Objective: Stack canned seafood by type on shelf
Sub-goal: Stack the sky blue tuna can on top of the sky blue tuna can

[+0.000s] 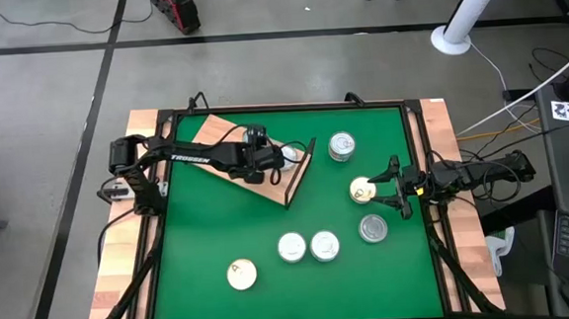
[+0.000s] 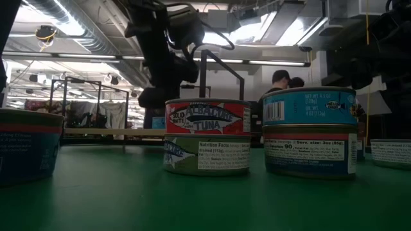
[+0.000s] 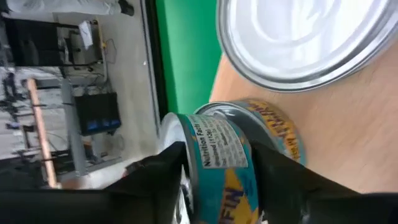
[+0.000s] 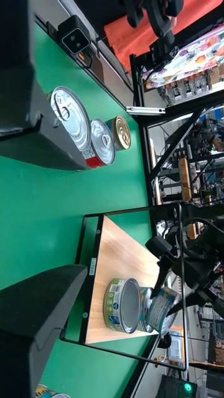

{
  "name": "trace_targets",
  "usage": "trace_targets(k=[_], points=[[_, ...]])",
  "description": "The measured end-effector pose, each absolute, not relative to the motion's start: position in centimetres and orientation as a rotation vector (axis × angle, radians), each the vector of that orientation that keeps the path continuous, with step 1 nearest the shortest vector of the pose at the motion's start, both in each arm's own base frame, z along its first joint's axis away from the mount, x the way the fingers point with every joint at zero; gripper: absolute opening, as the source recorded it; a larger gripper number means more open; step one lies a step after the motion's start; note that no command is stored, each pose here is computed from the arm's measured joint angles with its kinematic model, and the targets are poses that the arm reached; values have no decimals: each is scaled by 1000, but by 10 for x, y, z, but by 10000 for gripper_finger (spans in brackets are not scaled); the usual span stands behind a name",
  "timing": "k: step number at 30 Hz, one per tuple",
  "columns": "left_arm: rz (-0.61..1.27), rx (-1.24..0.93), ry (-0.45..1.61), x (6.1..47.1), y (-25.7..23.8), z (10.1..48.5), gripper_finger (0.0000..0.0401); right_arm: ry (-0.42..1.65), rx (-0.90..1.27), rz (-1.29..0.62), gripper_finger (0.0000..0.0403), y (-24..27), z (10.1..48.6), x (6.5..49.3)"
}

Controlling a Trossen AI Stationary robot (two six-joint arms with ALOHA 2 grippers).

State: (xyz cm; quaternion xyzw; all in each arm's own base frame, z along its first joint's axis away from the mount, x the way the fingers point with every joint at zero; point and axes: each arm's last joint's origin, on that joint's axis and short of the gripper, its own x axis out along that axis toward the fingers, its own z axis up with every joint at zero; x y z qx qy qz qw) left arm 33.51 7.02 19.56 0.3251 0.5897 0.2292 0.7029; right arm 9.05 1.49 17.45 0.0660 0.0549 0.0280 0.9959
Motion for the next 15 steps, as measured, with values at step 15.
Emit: trace_targets(k=[15], points=[[506, 735, 1294, 339, 64, 200, 246, 110, 132, 56, 262, 15, 174, 90]])
